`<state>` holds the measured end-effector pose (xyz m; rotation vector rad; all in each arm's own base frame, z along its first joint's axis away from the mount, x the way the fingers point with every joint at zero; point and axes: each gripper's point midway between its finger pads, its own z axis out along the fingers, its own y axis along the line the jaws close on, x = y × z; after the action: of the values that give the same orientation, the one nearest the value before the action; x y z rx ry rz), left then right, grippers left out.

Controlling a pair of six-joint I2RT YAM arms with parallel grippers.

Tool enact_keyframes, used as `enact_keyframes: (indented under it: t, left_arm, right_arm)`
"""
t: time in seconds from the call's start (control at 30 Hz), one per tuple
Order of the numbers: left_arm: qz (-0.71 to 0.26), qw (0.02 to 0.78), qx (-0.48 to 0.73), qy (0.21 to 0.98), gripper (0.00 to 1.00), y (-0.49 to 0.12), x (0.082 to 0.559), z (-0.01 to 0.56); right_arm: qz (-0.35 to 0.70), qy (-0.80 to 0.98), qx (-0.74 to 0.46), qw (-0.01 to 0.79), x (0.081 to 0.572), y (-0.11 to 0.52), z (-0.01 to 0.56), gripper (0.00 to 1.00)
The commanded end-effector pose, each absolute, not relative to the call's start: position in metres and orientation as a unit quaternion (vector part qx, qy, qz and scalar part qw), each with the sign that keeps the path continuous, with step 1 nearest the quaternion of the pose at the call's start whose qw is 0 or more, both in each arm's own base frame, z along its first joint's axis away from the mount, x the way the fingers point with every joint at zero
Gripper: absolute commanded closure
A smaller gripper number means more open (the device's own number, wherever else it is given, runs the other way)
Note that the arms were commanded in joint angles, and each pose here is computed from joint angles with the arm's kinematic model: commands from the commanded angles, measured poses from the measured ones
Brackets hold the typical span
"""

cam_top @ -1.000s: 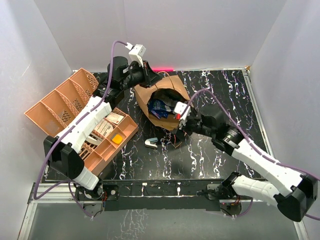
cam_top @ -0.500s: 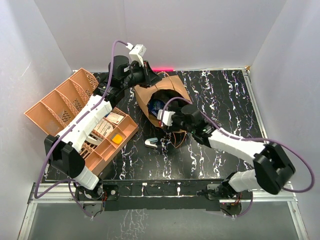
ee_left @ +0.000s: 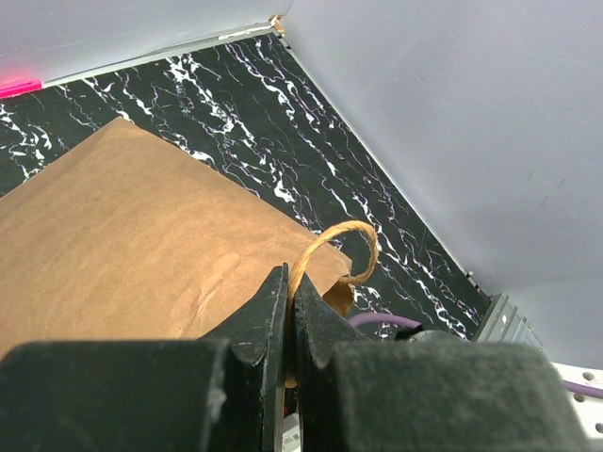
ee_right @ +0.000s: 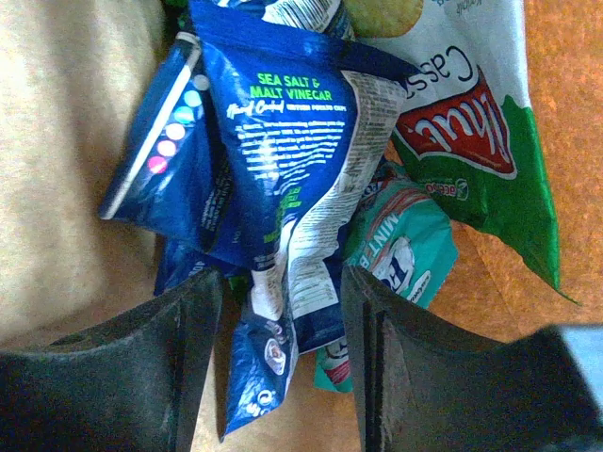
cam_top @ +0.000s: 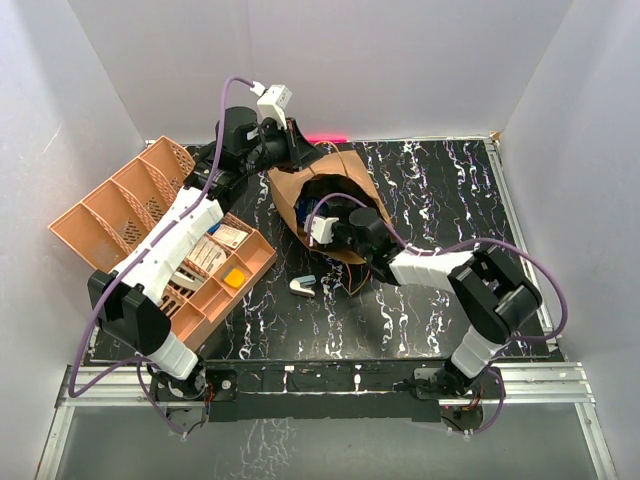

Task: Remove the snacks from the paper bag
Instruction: Pick up the snack from the paper bag.

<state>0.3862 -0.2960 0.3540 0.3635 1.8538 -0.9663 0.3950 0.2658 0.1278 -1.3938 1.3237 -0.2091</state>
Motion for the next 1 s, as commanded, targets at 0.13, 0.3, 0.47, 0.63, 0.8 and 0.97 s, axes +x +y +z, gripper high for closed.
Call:
enact_keyframes:
  t: [0.13,0.3,0.47,0.63,0.8,0.97]
  left_arm:
    - [-0.405,0.5,0.143,0.751,1.0,-0.296,0.388,0.374]
    - [-0.408,0.496,0.141,0.753,1.0,-0.298,0.39,0.373]
    - [-0.404,0.499,0.14,0.754,1.0,-0.296,0.389,0.374]
    - [-0.394,0.51,0.135,0.753,1.0,-0.292,0.392,0.379]
    - [-0.387,0.515,0.128,0.754,1.0,-0.288,0.397,0.379]
    - [-0.387,0.517,0.12,0.754,1.0,-0.284,0.401,0.38]
  right_arm:
    - [-0.115,0.521,-0.544,0.647,0.441,0.279,0.174,0.5]
    - [-0.108,0.519,-0.542,0.652,0.453,0.286,0.171,0.55]
    - [-0.101,0.521,-0.538,0.654,0.458,0.288,0.17,0.7]
    - [-0.081,0.519,-0.546,0.653,0.445,0.288,0.176,0.85]
    - [-0.039,0.517,-0.551,0.654,0.425,0.285,0.189,0.93]
    - [-0.011,0.523,-0.546,0.654,0.418,0.282,0.188,0.93]
